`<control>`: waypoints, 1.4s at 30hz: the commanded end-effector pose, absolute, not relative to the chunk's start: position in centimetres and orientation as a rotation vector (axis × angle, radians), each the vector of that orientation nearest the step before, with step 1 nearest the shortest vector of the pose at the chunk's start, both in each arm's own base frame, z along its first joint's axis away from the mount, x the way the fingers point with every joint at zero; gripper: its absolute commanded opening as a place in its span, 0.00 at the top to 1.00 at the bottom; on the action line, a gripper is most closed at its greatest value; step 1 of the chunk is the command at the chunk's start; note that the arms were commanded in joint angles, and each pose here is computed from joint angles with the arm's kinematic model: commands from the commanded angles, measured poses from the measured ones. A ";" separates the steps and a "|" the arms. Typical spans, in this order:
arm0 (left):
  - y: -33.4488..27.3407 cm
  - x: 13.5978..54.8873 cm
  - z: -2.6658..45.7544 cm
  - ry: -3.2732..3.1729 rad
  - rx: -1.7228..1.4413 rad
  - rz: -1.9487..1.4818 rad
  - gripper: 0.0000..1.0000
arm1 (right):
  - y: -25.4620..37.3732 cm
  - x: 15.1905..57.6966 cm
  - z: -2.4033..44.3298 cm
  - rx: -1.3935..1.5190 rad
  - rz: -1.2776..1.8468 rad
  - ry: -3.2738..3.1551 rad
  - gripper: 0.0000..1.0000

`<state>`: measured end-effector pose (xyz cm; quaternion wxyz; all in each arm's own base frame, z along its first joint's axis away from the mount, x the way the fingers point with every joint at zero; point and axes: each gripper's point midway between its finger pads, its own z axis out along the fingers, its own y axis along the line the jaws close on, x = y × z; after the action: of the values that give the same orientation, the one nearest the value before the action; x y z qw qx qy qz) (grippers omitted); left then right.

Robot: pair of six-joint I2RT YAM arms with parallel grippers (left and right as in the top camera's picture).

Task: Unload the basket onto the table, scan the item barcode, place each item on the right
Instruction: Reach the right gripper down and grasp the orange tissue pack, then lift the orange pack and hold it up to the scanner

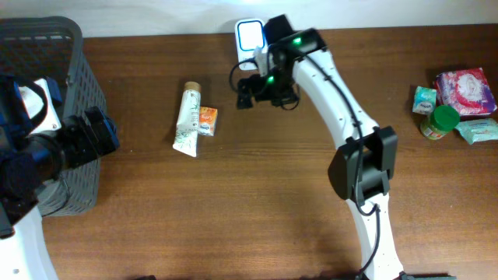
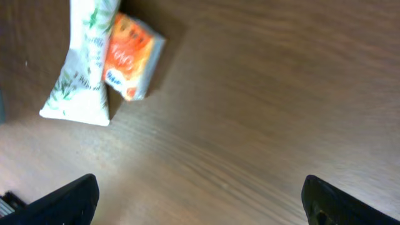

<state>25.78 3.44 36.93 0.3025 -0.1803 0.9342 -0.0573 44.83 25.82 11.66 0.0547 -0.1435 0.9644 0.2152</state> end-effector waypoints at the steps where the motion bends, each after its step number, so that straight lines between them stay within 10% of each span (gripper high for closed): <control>1: 3.6 25.7 37.0 2.471 -0.496 -0.154 0.01 | 29.0 44.2 11.6 -0.421 0.652 2.910 0.01; 10: 3.6 25.7 37.0 2.471 -0.496 -0.154 0.01 | 33.8 46.7 6.1 0.051 0.547 2.856 0.47; 23: 3.6 25.7 37.0 2.471 -0.496 -0.154 0.01 | 36.7 44.3 -0.4 0.077 0.796 2.934 0.56; 27: 3.6 25.7 37.0 2.471 -0.496 -0.154 0.01 | 37.4 43.7 0.1 0.018 0.892 2.945 0.96; 40: 3.6 25.7 37.0 2.471 -0.496 -0.154 0.01 | 20.4 40.9 2.7 -0.346 0.973 3.167 0.96; 42: 3.6 25.7 37.0 2.471 -0.496 -0.154 0.01 | 17.8 40.8 2.1 -0.294 0.848 3.230 0.70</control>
<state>25.77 3.44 36.92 0.3023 -0.1803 0.9342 -0.0573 40.74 20.04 1.61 -0.1264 -0.0447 0.9452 0.2977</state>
